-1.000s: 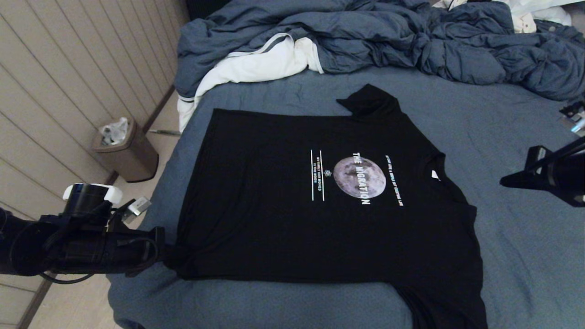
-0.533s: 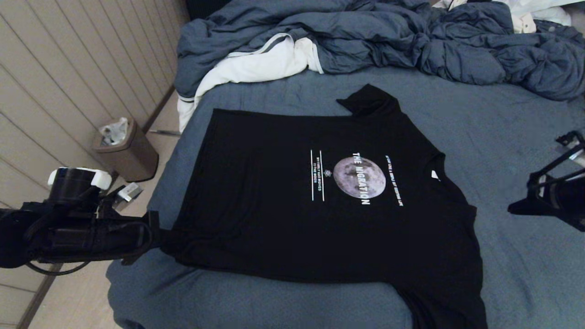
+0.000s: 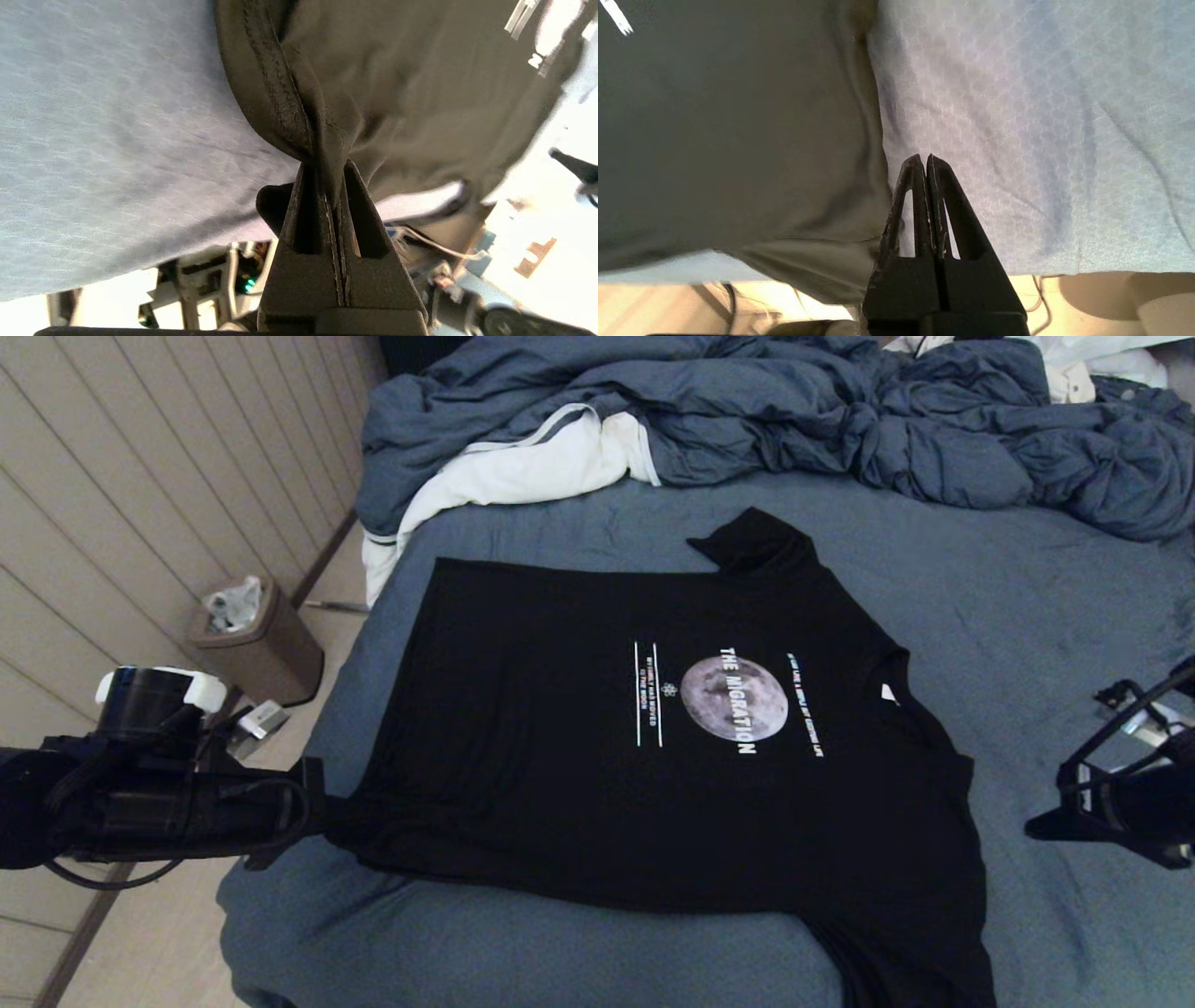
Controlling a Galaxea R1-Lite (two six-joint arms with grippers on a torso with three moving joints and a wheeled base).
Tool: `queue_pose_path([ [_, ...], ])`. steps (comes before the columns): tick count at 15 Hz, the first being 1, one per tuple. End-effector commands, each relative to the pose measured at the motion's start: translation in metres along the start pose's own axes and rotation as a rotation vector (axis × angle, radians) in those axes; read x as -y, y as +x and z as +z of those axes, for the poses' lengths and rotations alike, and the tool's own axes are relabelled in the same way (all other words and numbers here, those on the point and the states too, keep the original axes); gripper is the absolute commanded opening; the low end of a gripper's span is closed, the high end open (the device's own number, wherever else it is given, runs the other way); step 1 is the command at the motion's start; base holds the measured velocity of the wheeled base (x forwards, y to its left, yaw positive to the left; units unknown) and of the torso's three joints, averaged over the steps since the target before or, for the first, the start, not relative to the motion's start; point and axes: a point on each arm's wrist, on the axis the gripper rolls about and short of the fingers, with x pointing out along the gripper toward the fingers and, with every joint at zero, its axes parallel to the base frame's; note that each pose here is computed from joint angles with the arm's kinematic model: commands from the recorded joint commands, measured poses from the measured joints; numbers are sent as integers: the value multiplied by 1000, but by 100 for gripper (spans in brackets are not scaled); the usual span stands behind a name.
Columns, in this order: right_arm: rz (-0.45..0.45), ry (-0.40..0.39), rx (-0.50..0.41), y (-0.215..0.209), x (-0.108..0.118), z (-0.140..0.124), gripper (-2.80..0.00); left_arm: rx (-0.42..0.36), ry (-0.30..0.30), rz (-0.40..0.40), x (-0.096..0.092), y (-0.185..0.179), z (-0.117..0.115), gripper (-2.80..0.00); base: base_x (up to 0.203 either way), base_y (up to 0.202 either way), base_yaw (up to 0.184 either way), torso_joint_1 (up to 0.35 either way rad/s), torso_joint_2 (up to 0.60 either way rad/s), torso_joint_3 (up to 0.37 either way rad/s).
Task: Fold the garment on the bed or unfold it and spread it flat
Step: Fold the black T-shirt
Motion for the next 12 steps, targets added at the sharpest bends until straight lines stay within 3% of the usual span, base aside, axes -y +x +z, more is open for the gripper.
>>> queue_pose_path([
  [1,7,-4,-35,9,2,-3,-280,10,-1,15,-1,1,1,-280,0,0,0,0,0,0],
  [5,8,-5,-43,12,3,-4,-280,12,0,15,1,-1,0,-280,0,0,0,0,0,0],
  [9,17,-24,4,14,3,-4,-280,12,0,15,1,-1,0,-280,0,0,0,0,0,0],
  [12,77,-19,-1,14,3,-4,-280,11,-2,16,1,-1,-1,-280,0,0,0,0,0,0],
])
